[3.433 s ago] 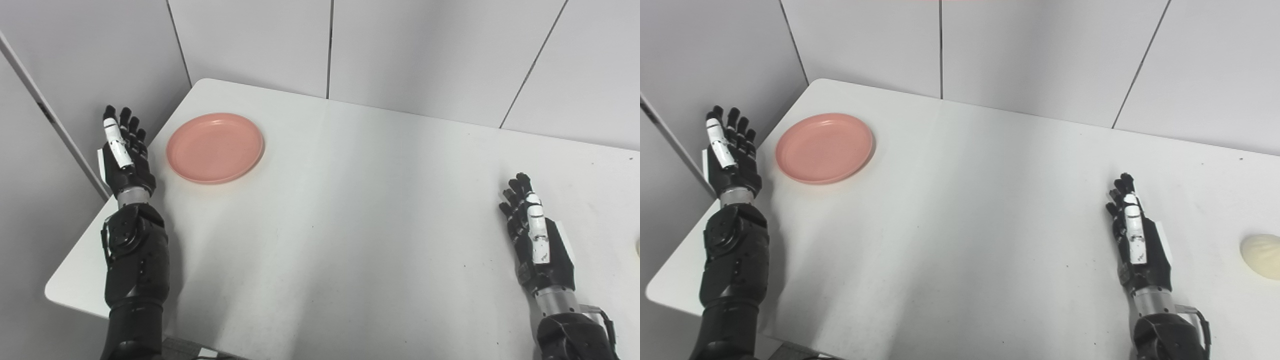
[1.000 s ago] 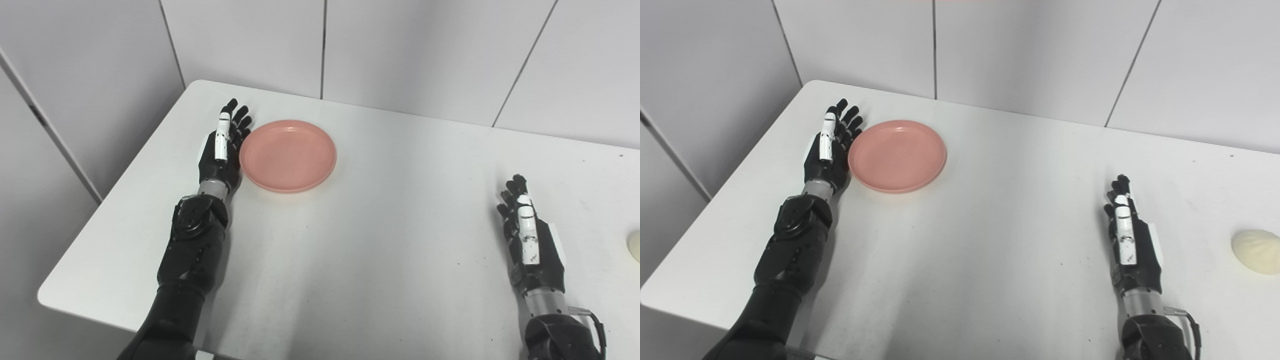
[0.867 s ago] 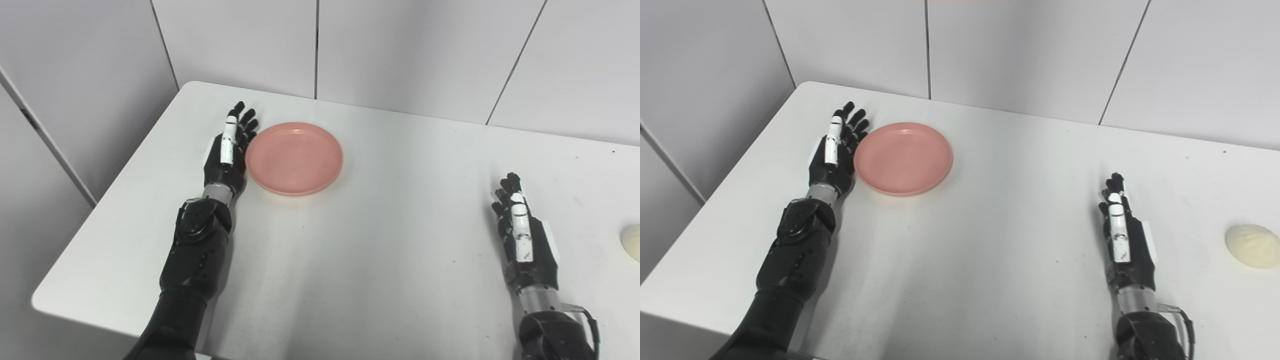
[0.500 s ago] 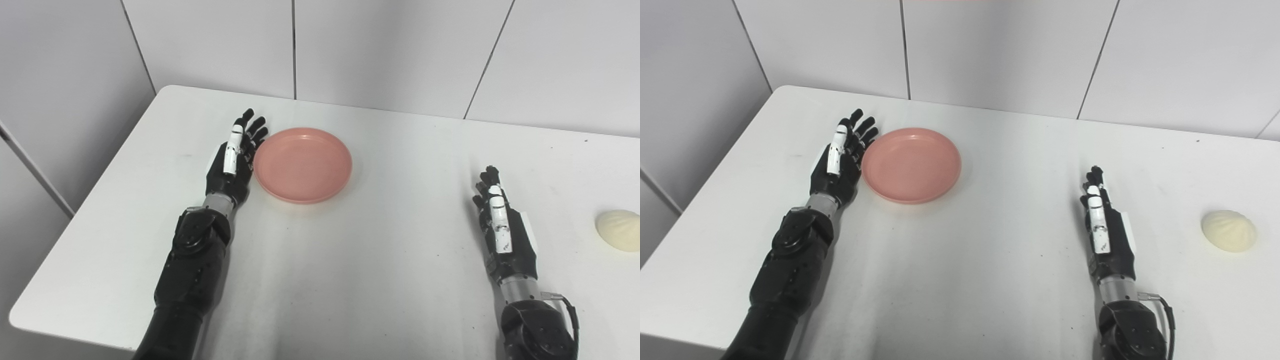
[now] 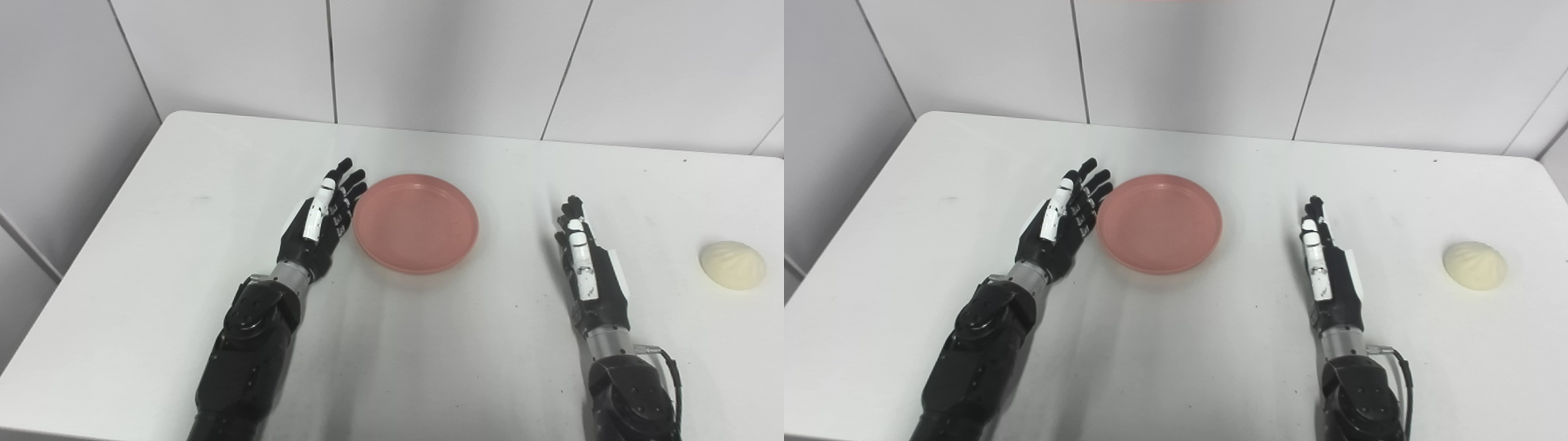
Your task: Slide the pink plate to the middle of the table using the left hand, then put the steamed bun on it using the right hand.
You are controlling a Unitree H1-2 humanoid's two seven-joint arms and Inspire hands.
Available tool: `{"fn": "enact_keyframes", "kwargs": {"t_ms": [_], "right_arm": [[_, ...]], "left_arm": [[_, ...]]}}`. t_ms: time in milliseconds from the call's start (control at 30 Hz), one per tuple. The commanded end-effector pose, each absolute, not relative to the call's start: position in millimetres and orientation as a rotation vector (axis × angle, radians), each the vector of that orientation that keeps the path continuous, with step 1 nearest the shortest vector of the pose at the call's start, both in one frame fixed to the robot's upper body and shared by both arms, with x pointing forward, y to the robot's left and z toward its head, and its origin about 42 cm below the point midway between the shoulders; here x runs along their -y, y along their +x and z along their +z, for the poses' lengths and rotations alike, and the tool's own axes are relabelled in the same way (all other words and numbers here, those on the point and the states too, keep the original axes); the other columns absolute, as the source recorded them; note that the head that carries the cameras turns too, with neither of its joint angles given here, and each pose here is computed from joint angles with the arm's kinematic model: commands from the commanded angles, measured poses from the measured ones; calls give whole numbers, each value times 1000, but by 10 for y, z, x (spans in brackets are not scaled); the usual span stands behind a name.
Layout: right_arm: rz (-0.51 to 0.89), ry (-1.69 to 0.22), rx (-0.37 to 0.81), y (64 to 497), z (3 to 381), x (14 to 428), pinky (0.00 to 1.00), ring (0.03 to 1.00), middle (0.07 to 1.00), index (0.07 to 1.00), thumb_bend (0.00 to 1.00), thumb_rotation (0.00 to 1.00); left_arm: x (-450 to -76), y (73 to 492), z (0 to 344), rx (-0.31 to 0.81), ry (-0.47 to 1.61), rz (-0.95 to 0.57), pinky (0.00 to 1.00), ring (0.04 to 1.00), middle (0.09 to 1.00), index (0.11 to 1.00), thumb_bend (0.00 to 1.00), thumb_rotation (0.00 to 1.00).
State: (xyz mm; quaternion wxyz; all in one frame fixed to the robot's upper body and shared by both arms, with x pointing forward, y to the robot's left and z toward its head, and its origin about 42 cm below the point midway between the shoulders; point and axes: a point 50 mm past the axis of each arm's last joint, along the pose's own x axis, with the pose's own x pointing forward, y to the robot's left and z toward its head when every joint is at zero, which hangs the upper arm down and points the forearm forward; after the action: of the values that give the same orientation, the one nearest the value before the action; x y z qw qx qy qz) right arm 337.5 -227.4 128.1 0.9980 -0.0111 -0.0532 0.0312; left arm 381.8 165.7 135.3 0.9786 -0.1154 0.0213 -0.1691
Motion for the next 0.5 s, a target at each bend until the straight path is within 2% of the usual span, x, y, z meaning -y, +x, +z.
{"fn": "enact_keyframes", "kwargs": {"t_ms": [0, 467], "right_arm": [[77, 2, 38, 3279, 1102, 2149, 1000, 1000, 1000, 1000, 191, 1000], [88, -23, 37, 3299, 1105, 2083, 1000, 1000, 1000, 1000, 211, 1000]], "left_arm": [[-1561, 3727, 1239, -108, -222, -385, 1000, 966, 964, 973, 372, 1000], [-1396, 3578, 1164, -119, -205, -485, 1000, 965, 969, 979, 377, 1000]]}}
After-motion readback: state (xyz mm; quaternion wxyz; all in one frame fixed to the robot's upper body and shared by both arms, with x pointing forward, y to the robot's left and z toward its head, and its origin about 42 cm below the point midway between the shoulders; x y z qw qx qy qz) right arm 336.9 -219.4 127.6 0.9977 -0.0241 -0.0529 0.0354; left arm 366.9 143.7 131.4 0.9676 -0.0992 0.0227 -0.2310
